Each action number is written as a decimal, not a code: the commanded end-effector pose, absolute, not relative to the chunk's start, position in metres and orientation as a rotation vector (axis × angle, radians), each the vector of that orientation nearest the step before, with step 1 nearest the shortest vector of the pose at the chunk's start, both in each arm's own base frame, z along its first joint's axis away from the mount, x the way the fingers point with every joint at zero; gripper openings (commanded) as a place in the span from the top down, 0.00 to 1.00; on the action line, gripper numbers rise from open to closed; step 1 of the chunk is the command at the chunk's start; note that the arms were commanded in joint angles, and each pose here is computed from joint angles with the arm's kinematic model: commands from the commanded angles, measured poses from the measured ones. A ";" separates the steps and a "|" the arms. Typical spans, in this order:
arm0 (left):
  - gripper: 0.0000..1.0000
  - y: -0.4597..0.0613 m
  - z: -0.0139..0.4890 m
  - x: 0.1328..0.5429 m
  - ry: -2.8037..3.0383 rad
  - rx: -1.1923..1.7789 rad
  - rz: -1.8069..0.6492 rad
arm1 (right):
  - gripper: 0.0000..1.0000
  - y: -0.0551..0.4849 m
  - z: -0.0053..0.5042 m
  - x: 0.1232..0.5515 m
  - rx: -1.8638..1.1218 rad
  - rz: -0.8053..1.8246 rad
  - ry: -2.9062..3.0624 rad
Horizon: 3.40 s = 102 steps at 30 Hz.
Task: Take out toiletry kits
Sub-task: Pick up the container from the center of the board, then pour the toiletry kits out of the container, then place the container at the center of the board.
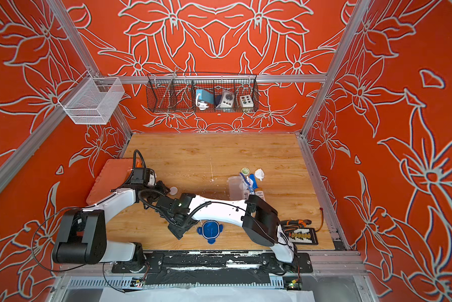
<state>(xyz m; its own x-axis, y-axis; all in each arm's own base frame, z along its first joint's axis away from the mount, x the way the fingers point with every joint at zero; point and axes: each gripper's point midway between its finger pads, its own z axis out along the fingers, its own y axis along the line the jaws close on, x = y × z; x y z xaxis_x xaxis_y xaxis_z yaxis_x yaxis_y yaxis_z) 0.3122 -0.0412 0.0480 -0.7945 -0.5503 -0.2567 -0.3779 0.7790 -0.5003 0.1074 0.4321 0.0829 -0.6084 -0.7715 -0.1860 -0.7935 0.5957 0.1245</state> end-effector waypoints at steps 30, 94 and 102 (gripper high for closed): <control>0.66 -0.043 0.078 0.321 2.493 -0.695 -0.682 | 0.58 0.401 0.107 0.090 -1.334 0.323 2.910; 0.62 -0.048 0.112 0.327 2.446 -0.644 -0.715 | 0.72 0.408 0.095 0.223 -0.615 0.406 2.739; 0.61 -0.058 0.108 0.327 2.446 -0.644 -0.739 | 0.70 0.401 0.079 0.228 -0.496 0.343 2.754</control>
